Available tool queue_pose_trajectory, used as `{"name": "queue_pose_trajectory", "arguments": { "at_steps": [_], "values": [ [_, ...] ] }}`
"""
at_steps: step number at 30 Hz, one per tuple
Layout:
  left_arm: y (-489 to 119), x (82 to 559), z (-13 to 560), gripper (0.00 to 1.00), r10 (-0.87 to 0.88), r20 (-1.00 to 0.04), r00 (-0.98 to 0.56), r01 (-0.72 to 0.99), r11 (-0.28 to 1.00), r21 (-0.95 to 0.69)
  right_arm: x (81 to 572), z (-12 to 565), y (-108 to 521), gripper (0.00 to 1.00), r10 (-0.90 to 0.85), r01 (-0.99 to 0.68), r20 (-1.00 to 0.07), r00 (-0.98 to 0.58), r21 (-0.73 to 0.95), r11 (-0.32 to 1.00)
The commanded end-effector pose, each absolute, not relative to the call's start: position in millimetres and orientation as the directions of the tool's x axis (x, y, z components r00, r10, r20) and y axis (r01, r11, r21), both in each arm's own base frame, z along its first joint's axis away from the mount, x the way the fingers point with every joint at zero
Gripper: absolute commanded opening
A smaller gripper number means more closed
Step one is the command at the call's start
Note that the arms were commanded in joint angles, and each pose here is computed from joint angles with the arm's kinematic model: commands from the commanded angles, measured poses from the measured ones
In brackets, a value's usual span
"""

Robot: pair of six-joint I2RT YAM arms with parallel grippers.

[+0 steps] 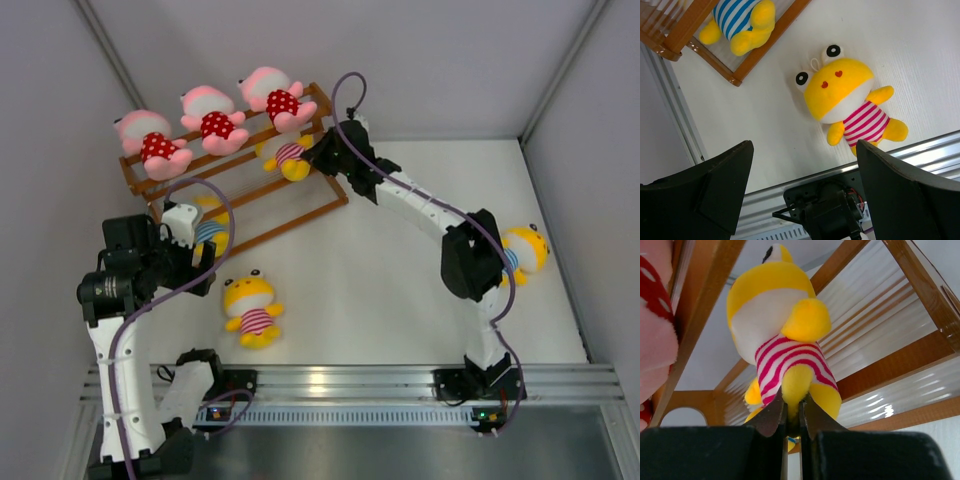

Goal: Place and organize the stuffed toys onto the shelf

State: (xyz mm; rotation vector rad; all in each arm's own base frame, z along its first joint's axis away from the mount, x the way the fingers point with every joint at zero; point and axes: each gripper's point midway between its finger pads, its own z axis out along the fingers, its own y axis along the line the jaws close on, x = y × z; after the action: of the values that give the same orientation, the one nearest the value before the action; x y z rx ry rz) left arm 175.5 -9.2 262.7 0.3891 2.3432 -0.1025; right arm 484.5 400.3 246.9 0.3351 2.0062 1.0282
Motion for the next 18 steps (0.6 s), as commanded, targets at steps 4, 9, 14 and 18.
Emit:
{"name": "queue_pose_trajectory", "arguments": {
  "at_steps": [4, 9, 14, 18],
  "values": [
    [-8.9, 175.4, 265.6, 0.90, 0.275, -0.703, -0.656, 0.323, 0.944, 0.068, 481.9, 288.8, 412.3, 0.00, 0.618, -0.181, -0.553, -0.559, 0.809, 0.560],
    [-11.5, 175.5, 266.5, 0.90, 0.277, -0.707, -0.651, 0.334, 0.941, 0.061, 475.4, 295.1, 404.8, 0.03, 0.608, -0.194, -0.572, -0.551, 0.796, 0.573],
    [-10.7, 174.9, 265.9, 0.90, 0.278, -0.705, -0.652, 0.332, 0.941, 0.064, 468.3, 298.7, 398.8, 0.03, 0.607, -0.195, -0.574, -0.549, 0.794, 0.575],
    [-11.2, 174.9, 266.4, 0.90, 0.280, -0.707, -0.649, 0.335, 0.940, 0.064, 464.8, 291.1, 398.4, 0.11, 0.592, -0.183, -0.574, -0.566, 0.787, 0.588]
  ]
}}
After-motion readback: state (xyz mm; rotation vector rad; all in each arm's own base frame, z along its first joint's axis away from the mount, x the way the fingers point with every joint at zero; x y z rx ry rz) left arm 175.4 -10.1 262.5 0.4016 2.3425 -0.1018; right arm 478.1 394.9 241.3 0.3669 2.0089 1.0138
